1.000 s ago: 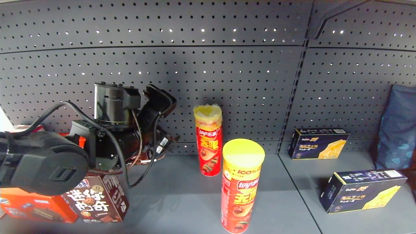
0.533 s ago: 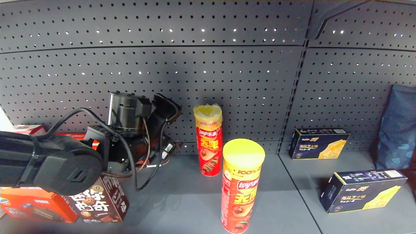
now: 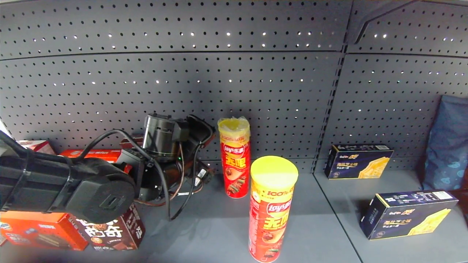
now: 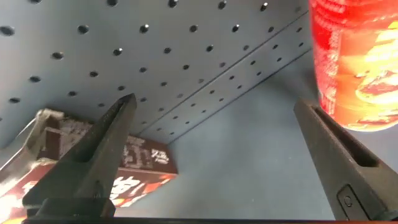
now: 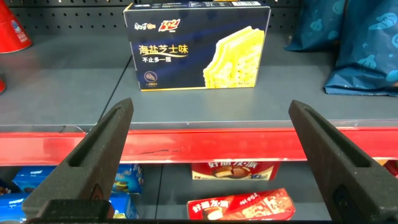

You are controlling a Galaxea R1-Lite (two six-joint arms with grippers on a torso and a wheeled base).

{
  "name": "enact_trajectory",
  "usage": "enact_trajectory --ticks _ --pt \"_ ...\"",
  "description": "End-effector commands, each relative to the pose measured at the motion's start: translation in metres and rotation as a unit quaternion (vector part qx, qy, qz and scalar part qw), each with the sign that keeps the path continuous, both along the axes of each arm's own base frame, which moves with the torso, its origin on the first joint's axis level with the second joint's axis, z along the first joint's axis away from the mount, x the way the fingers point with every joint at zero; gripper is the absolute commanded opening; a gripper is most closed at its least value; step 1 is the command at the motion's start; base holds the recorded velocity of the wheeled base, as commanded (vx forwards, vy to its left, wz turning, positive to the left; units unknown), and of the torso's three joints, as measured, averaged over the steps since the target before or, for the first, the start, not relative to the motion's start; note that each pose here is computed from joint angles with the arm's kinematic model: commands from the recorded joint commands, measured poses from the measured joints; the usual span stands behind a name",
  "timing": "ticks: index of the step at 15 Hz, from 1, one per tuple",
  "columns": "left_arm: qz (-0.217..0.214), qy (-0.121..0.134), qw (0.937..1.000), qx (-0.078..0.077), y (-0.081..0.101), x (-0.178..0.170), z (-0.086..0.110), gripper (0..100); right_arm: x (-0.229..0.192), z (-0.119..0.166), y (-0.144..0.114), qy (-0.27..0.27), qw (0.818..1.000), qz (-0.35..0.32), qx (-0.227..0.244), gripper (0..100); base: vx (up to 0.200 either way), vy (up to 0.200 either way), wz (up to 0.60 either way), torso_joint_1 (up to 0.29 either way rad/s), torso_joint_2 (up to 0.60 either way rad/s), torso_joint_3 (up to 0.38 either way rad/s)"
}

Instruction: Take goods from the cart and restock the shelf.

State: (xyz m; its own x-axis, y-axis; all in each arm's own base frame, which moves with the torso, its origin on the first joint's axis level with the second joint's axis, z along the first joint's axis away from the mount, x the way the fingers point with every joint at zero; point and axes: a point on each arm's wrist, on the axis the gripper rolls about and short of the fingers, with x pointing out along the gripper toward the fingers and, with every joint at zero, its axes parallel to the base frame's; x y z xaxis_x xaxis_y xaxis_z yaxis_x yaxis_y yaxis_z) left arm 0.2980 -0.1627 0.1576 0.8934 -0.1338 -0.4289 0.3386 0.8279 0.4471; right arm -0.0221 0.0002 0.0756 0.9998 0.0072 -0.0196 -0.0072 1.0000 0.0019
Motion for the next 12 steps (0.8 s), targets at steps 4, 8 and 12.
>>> enact_trajectory --ticks 4,8,12 --pt "-0.005 0.01 0.9999 -0.005 -0.01 0.004 -0.008 100 0.0 0.0 0.0 0.001 1.0 0.0 0.0 100 0.0 0.0 0.0 0.0 0.0 0.0" --pt "-0.008 0.018 0.9997 -0.016 -0.017 0.001 -0.012 100 0.0 0.0 0.0 0.001 1.0 0.0 0.0 100 0.0 0.0 0.0 0.0 0.0 0.0" --pt "-0.015 0.02 0.9995 -0.019 -0.023 -0.002 -0.013 100 0.0 0.0 0.0 0.001 1.0 0.0 0.0 100 0.0 0.0 0.0 0.0 0.0 0.0"
